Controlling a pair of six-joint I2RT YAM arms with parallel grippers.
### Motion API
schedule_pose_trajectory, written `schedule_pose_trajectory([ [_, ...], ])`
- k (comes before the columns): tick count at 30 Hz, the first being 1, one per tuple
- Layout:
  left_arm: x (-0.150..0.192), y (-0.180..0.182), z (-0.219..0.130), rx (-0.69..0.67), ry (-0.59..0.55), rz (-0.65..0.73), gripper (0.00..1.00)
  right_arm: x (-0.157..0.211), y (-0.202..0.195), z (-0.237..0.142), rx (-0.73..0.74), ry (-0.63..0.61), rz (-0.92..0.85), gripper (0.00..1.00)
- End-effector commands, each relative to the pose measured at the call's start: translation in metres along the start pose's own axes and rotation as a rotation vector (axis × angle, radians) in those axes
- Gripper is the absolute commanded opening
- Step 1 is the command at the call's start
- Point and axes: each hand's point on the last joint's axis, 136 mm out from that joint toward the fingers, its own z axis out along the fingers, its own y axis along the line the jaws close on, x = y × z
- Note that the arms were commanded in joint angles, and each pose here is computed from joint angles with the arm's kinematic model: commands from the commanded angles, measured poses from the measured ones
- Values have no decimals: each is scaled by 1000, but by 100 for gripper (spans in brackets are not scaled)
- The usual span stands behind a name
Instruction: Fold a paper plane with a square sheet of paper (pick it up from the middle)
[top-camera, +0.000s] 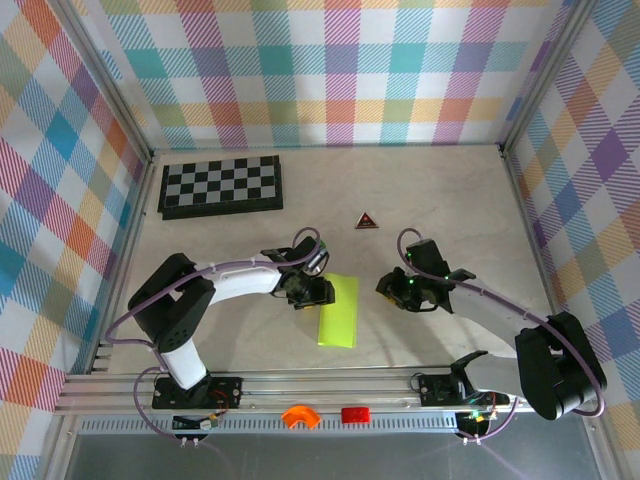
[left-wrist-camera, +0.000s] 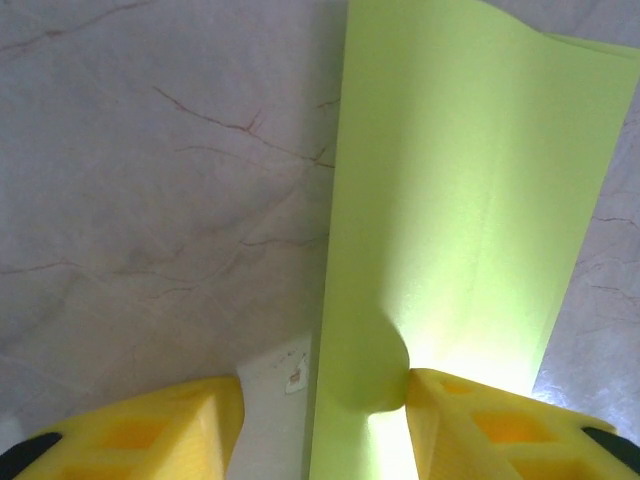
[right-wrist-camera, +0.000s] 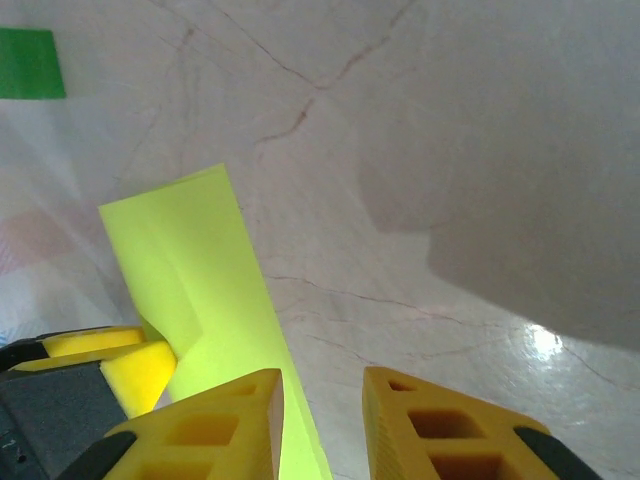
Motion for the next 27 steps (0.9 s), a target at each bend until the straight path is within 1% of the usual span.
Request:
schedule_pose_trajectory([
  [1, 19, 38, 22, -179, 55, 7, 51, 3, -4, 0, 9, 11, 18, 29],
  [6, 19, 49, 23, -241, 40, -29, 52, 2, -2, 0, 7, 11, 11, 29],
  [12, 17, 51, 23, -258, 18, -48, 52, 4, -5, 1, 15, 19, 15, 29],
  [18, 18, 44, 27, -240, 33, 8, 55, 5, -5, 2, 19, 25, 7, 29],
  [20, 18, 49, 26, -266, 28, 3, 55, 5, -6, 2, 19, 27, 8, 30],
  [27, 20, 53, 31, -289, 29, -15, 55, 5, -5, 3, 20, 30, 7, 30],
])
